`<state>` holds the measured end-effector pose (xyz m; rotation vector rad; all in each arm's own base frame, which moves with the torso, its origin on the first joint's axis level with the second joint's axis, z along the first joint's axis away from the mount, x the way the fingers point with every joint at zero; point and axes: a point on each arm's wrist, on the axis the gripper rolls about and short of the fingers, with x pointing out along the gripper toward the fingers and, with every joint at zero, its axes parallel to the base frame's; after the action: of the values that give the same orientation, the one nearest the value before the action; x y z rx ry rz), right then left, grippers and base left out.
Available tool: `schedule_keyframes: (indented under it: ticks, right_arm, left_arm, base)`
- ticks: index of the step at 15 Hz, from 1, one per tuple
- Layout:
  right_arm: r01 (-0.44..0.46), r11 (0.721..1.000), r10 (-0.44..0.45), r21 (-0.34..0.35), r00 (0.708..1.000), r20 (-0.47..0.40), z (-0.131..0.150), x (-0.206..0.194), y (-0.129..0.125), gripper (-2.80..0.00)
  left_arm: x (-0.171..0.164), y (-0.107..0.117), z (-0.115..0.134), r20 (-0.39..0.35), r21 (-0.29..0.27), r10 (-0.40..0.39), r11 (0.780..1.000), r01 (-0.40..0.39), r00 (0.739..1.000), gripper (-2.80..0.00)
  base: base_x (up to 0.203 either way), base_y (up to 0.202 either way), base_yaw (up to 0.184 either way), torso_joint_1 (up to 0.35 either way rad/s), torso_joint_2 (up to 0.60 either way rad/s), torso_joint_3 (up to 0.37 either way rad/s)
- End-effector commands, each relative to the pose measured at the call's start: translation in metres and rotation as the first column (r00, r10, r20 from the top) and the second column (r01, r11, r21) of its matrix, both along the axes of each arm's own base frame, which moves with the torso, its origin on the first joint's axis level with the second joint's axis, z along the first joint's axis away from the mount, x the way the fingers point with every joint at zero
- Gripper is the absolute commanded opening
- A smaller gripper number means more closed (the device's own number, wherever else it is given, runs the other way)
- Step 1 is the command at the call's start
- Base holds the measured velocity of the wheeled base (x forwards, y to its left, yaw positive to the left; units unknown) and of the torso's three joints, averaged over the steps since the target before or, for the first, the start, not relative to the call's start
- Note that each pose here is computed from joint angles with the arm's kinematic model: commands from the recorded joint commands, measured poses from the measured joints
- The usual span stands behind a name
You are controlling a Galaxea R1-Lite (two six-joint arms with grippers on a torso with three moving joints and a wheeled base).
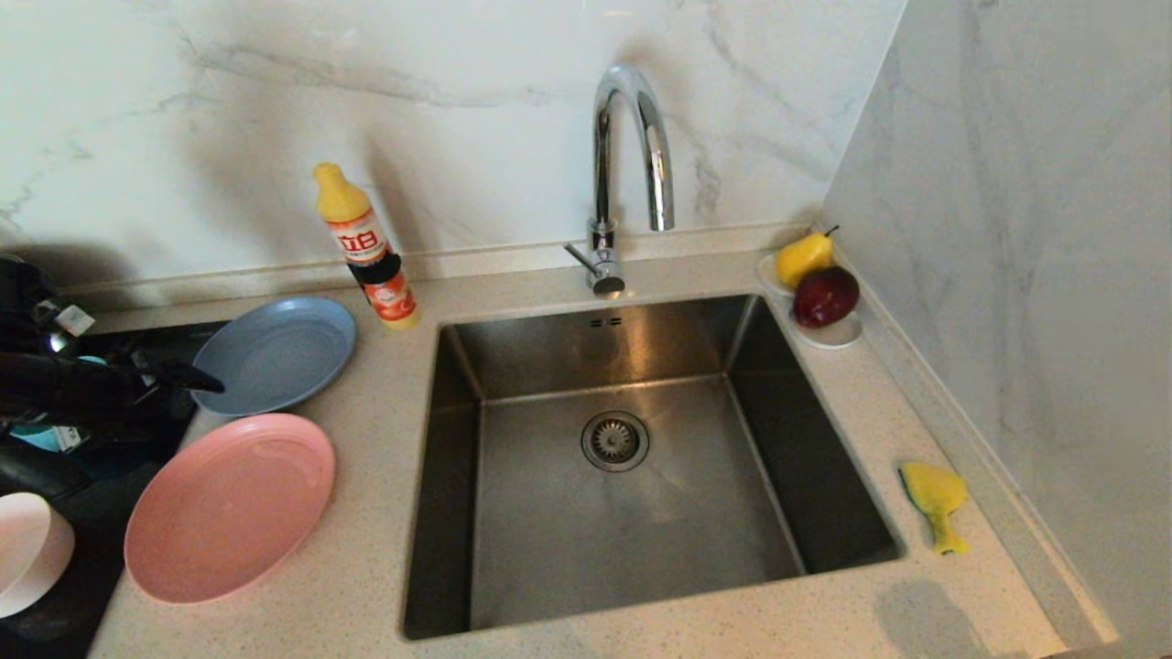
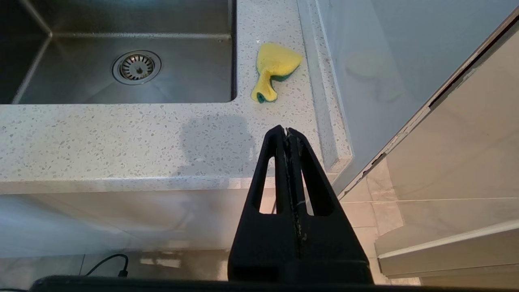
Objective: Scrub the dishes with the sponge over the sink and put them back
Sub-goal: Place the plate on the plate
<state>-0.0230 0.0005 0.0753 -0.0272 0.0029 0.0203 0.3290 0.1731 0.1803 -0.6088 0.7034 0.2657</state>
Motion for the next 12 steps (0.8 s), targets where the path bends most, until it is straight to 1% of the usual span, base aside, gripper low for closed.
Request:
schedule_keyframes:
  ticks: [1,3,5,8,10,12]
  right_arm:
    - [-0.001,1.0,0.001,0.0,1.0,-0.001,0.0,0.0,0.0,-2.8]
    - [0.0,1.0,0.0,0.0,1.0,-0.001,0.0,0.0,0.0,-2.8]
    - [0.0,1.0,0.0,0.0,1.0,-0.001,0.0,0.0,0.0,-2.8]
    - [-0.001,1.0,0.001,0.0,1.0,-0.001,0.0,0.0,0.0,-2.8]
    - [-0.001,1.0,0.001,0.0,1.0,-0.001,0.0,0.0,0.0,-2.8]
    - [0.0,1.0,0.0,0.0,1.0,-0.001,0.0,0.0,0.0,-2.8]
  left_arm:
    - [0.006,0.0,-0.005,0.008,-0.014,0.002,1.0,-0.001,1.0,0.0]
    - [0.017,0.0,-0.014,0.017,-0.009,-0.006,1.0,0.007,1.0,0.0]
    - [0.024,0.001,-0.017,0.026,-0.005,-0.009,1.0,0.009,1.0,0.0]
    - [0.033,-0.002,-0.004,0.073,-0.022,0.009,1.0,-0.007,0.997,0.0]
    - [0.037,-0.008,-0.001,0.084,-0.019,-0.007,1.0,0.008,0.996,0.0]
    - [0.044,-0.011,-0.004,0.081,-0.019,-0.019,1.0,0.02,0.997,0.0]
  base:
    - [0.0,0.0,0.0,0.0,0.0,0.0]
    - [0.0,0.0,0.0,0.0,0.0,0.0]
    - [0.0,0.0,0.0,0.0,0.0,0.0]
    - [0.0,0.0,0.0,0.0,0.0,0.0]
    - [0.0,0.0,0.0,0.0,0.0,0.0]
    - [0.0,0.0,0.0,0.0,0.0,0.0]
